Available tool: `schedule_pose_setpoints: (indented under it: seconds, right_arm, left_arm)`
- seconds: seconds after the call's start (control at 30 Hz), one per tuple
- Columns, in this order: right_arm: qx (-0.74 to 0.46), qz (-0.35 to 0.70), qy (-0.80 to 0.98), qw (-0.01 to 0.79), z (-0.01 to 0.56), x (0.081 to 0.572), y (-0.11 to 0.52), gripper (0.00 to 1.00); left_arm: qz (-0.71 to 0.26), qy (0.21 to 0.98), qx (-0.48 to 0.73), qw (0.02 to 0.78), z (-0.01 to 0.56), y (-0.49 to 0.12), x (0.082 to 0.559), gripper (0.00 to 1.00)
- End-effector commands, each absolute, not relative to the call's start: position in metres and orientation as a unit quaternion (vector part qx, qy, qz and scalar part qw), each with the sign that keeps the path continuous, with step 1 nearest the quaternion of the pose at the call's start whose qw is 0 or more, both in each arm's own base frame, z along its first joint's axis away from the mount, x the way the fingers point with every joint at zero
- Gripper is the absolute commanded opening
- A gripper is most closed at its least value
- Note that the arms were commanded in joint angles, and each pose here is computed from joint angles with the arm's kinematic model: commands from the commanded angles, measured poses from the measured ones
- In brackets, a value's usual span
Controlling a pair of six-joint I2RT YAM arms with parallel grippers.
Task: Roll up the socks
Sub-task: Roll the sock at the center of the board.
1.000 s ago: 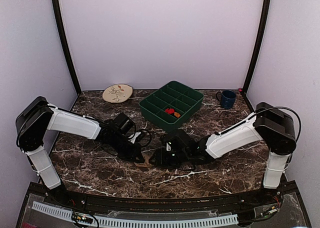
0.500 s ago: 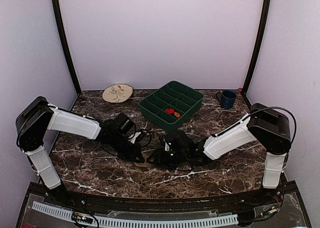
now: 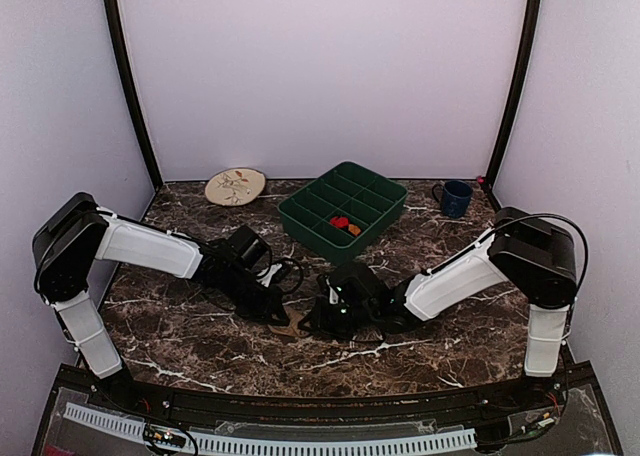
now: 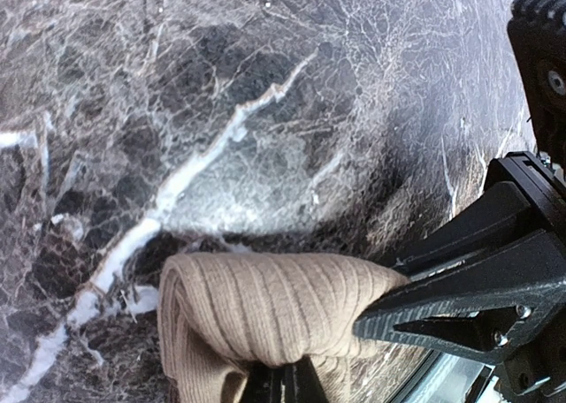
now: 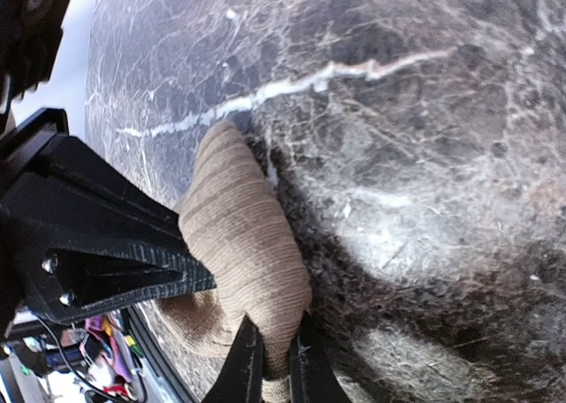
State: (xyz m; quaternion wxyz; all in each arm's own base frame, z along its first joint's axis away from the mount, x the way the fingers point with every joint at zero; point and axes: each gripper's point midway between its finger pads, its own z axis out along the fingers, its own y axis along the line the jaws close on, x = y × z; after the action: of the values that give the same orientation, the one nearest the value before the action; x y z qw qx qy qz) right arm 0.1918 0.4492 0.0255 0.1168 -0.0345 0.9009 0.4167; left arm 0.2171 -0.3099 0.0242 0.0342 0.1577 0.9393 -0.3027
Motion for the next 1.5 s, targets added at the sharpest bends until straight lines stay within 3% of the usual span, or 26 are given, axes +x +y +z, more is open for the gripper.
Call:
schedule_pose_setpoints:
  seconds: [0.0,0.43,1.0,1.47]
  right_arm:
    - [-0.066,0.383,0.911,0.135,0.017,0.196,0.445,0.00]
    - [-0.195,0.245,0.917,0.247,0.030,0.204,0.439,0.00]
    - [-0.345,0.031,0.869,0.353,0.035,0.190,0.449,0.00]
    - [-0.458,-0.133,0.772,0.421,0.016,0.155,0.448,0.00]
  left_arm:
    - [-0.256,0.956,0.144,0.017,0.005,-0.293,0.213,0.00]
    - [-0.279,0.952,0.109,0.056,0.049,-0.286,0.231,0.15]
    - [-0.288,0.951,0.081,0.082,0.074,-0.273,0.237,0.18]
    - [-0.319,0.941,0.095,0.054,0.086,-0.278,0.238,0.21]
